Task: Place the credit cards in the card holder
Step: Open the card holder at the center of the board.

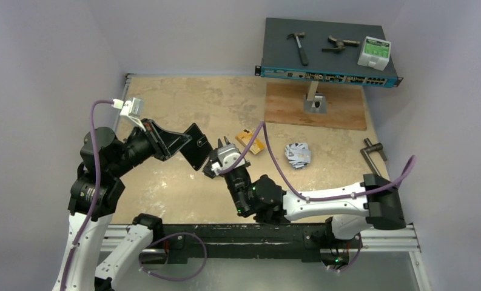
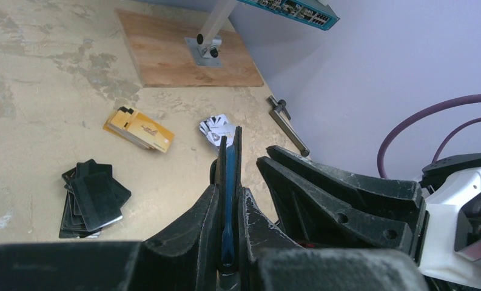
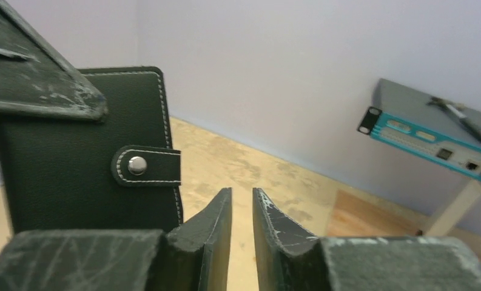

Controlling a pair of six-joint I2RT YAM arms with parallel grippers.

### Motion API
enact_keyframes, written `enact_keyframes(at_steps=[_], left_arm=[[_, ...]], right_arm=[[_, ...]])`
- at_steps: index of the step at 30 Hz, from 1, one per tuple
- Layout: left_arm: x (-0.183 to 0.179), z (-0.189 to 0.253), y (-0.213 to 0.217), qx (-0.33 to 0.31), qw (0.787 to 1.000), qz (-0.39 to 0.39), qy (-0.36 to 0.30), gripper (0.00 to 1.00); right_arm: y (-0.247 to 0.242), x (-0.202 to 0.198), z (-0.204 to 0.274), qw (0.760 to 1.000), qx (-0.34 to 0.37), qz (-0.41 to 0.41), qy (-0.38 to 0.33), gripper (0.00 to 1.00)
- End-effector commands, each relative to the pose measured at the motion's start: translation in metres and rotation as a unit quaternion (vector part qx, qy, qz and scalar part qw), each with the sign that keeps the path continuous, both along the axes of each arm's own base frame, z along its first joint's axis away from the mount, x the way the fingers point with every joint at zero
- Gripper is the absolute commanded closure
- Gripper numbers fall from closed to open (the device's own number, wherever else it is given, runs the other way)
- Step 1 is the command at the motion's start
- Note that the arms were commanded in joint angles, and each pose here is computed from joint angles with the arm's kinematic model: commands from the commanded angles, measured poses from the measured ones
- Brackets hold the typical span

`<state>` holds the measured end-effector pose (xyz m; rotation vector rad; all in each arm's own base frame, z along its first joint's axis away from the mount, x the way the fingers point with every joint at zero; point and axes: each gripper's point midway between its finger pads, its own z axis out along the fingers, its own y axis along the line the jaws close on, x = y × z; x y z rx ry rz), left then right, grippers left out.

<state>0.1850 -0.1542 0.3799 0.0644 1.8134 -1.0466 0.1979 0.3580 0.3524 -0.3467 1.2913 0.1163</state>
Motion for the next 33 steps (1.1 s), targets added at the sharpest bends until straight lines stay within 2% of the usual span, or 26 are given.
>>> enact_keyframes(at_steps=[1, 3, 6, 11, 19, 28, 33], left_arm=[[-0.002, 0.023, 0.000, -0.015, 0.999, -0.003, -0.029, 1.00], [-0.001, 0.022, 0.000, -0.015, 0.999, -0.002, -0.028, 1.00], [0.000, 0.020, 0.000, -0.015, 1.000, 0.000, -0.027, 1.00], [0.000, 0.023, 0.000, -0.017, 0.999, 0.001, -0.030, 1.00], [0.001, 0.020, 0.000, -0.016, 0.999, 0.000, -0.028, 1.00], [-0.001, 0.021, -0.001, -0.021, 0.999, -0.003, -0.026, 1.00], [-0.003, 0.023, -0.001, -0.022, 0.999, -0.006, -0.026, 1.00]], right_arm=[[0.007, -0.014, 0.013, 0.994, 0.043, 0.094, 0.018, 0.73], [0.005, -0.017, 0.017, 0.993, 0.051, 0.104, 0.000, 0.64], [0.010, -0.023, 0.024, 0.991, 0.047, 0.125, -0.031, 0.59], [0.020, -0.028, 0.027, 0.988, 0.032, 0.135, -0.064, 0.59], [0.035, -0.038, 0.024, 0.985, 0.015, 0.157, -0.067, 0.57], [0.045, -0.030, 0.026, 0.989, -0.014, 0.107, -0.103, 0.55], [0.047, -0.027, 0.032, 0.990, -0.005, 0.085, -0.115, 0.55]])
